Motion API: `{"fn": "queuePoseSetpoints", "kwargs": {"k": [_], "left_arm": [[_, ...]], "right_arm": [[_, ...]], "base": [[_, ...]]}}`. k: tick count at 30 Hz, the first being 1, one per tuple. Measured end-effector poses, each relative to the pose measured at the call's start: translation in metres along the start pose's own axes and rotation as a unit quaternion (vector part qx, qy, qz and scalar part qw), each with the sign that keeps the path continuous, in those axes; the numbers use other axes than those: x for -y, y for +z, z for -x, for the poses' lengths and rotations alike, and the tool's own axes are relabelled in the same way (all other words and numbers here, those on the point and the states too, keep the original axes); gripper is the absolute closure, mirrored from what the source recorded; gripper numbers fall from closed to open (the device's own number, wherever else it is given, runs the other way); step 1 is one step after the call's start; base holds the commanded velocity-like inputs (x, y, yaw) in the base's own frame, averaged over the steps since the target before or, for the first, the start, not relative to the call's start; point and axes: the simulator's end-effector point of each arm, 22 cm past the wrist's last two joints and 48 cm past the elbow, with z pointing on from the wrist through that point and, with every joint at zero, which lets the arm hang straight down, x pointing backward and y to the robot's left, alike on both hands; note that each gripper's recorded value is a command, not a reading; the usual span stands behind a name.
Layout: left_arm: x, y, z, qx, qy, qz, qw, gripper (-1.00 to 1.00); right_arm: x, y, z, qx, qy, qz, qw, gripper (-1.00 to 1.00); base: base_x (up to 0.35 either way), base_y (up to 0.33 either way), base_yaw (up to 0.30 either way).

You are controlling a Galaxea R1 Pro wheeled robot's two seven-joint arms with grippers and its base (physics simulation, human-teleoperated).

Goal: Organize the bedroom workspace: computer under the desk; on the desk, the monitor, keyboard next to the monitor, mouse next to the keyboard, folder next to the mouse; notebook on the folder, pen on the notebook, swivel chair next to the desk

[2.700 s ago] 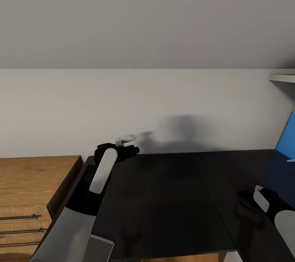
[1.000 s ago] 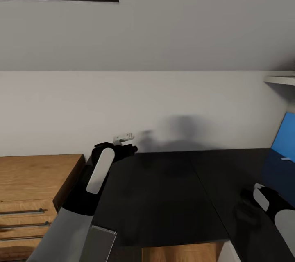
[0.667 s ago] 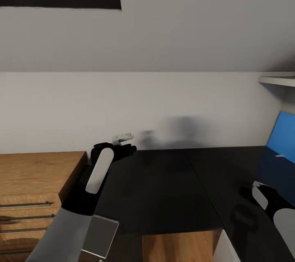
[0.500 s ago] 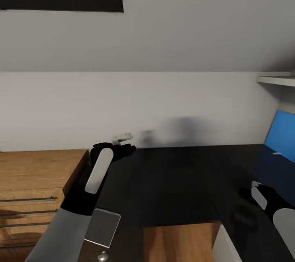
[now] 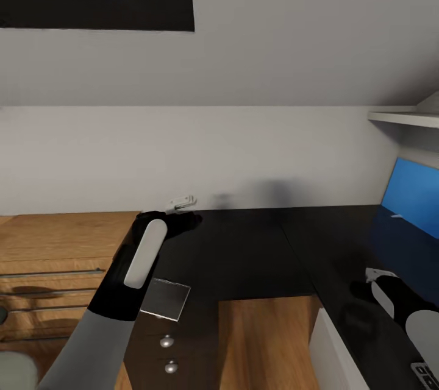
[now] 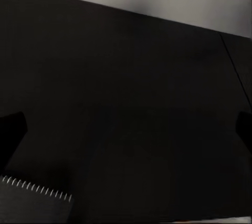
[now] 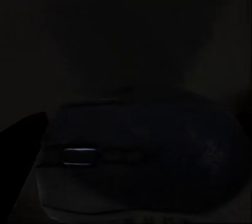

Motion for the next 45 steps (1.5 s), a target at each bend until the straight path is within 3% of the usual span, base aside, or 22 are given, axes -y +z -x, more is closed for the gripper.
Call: {"fn": "queuePoseSetpoints", "kwargs": {"k": [8,15,19,21,29,32,33,38,45], "left_arm": [[-0.005,0.000,0.002,0.003,0.002,0.003,1.0000,-1.00],[-0.004,-0.001,0.002,0.003,0.004,0.003,1.0000,-1.00],[-0.004,-0.004,0.007,0.010,0.005,0.001,0.9999,-1.00],[-0.004,-0.008,0.011,0.017,0.007,0.000,0.9998,-1.00],[-0.004,-0.009,0.013,0.019,0.009,0.000,0.9998,-1.00],[-0.004,-0.009,0.012,0.019,0.008,-0.001,0.9998,-1.00],[-0.004,-0.009,0.012,0.019,0.008,-0.001,0.9998,-1.00],[-0.004,-0.009,0.012,0.019,0.008,0.000,0.9998,-1.00],[-0.027,-0.011,0.021,0.021,0.016,0.023,0.9994,-1.00]], "right_arm": [[0.004,0.001,-0.002,-0.002,-0.023,-0.002,0.9997,1.00],[0.002,-0.001,-0.002,-0.004,-0.038,0.025,0.9989,1.00],[0.007,-0.001,-0.001,-0.003,-0.054,0.020,0.9984,1.00],[0.020,-0.002,0.008,0.017,-0.057,0.009,0.9982,1.00],[0.031,0.001,0.007,0.028,-0.055,0.002,0.9981,1.00],[0.043,0.000,0.009,0.030,-0.055,-0.016,0.9979,1.00],[0.047,0.000,0.009,0.030,-0.055,-0.022,0.9978,-1.00],[0.051,0.000,0.010,0.031,-0.054,-0.029,0.9977,-1.00],[0.046,-0.009,0.031,0.061,-0.048,-0.022,0.9967,-1.00]], "base": [[-0.329,0.000,0.000],[-0.237,0.000,0.000],[-0.037,0.000,0.000],[-0.006,0.000,0.000],[0.000,0.000,0.000],[0.000,0.000,0.000],[0.000,0.000,0.000],[0.000,0.000,0.000],[0.000,0.000,0.000]]}}
